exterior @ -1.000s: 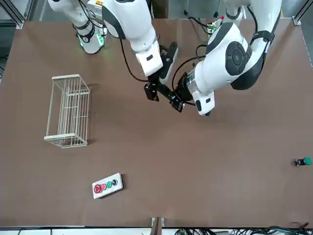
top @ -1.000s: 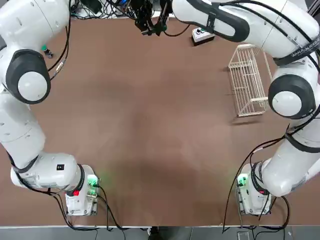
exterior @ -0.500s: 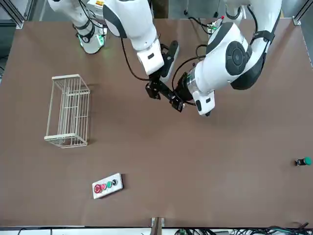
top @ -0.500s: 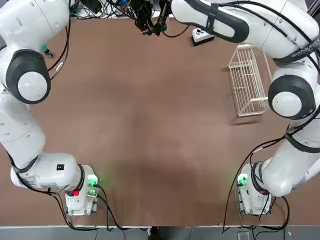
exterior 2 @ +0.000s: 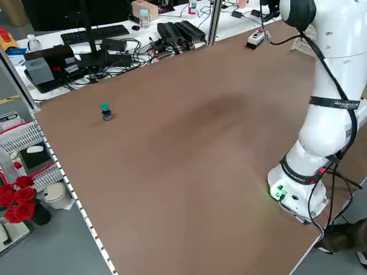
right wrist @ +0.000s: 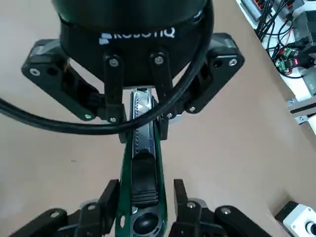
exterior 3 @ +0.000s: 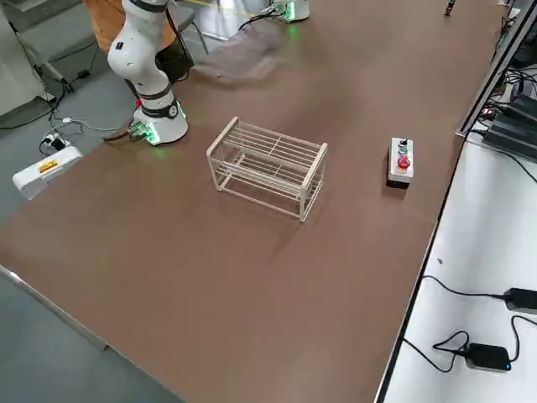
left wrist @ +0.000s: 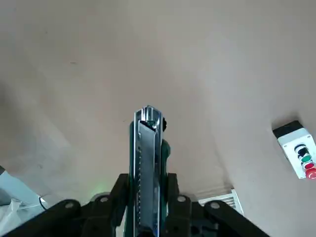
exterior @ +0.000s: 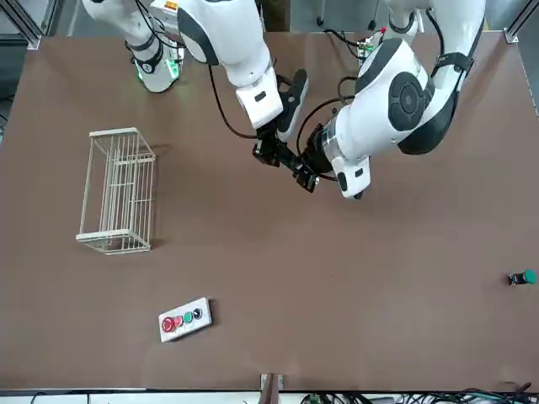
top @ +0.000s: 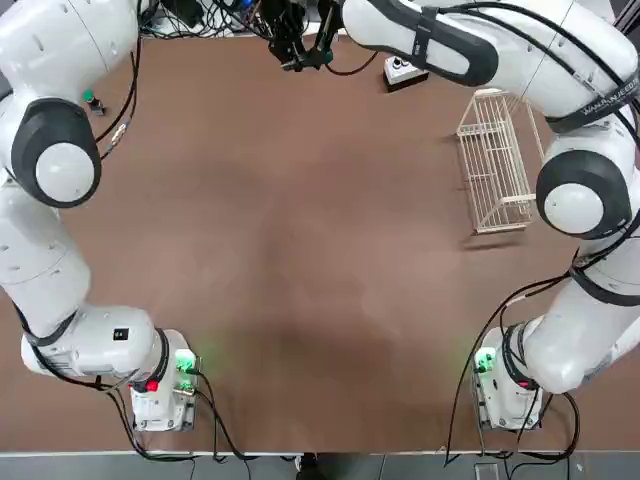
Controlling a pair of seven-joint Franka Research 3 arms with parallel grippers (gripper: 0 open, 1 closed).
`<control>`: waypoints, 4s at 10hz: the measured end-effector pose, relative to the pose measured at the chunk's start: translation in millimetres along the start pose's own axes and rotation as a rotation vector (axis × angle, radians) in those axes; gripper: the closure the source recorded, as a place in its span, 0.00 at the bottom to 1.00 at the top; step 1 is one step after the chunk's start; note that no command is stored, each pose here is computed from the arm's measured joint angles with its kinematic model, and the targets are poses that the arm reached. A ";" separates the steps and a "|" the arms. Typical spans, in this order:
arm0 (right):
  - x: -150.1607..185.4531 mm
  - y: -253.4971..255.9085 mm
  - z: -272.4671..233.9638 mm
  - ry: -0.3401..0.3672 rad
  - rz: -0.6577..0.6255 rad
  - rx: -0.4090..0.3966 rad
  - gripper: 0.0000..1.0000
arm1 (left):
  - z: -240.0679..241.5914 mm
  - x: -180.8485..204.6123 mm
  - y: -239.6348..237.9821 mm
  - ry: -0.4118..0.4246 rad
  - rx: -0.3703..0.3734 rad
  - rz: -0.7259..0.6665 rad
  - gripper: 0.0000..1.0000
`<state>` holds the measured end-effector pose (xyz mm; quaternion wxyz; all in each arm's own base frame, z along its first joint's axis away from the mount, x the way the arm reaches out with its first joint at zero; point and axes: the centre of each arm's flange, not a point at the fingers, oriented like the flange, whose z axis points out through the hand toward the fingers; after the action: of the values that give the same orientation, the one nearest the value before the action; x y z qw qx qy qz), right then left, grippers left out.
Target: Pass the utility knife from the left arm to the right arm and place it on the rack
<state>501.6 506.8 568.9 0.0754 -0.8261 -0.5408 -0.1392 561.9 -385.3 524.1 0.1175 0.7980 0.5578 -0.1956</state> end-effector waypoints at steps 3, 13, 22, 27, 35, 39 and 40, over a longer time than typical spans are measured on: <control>0.6 -1.2 -0.5 0.002 -0.002 0.000 0.57 | -1.1 0.4 0.1 0.000 -0.001 -0.001 0.64; -0.5 4.3 -2.9 0.004 0.008 -0.005 0.57 | -10.6 -0.3 1.1 -0.004 -0.016 0.002 0.24; -68.6 65.3 -92.2 -0.075 0.384 -0.049 0.57 | -125.8 143.1 -26.4 0.075 0.019 0.116 0.00; -258.1 174.4 -121.2 -0.198 0.789 -0.131 0.57 | -167.7 222.1 -48.8 0.183 0.063 0.336 0.00; -474.8 233.9 -42.4 -0.303 1.160 -0.080 0.57 | -241.6 298.8 -110.1 0.250 0.195 0.970 0.00; -509.7 220.8 -14.9 -0.287 1.184 -0.080 0.57 | -262.2 272.9 -131.2 0.307 0.227 1.011 0.00; -514.4 220.3 -11.7 -0.287 1.186 -0.079 0.57 | -258.7 270.5 -132.8 0.304 0.242 1.014 0.00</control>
<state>507.9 -34.2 425.6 0.0357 -0.9991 0.0123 0.0194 565.8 -5.4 640.0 0.0224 0.9942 0.0871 -0.0596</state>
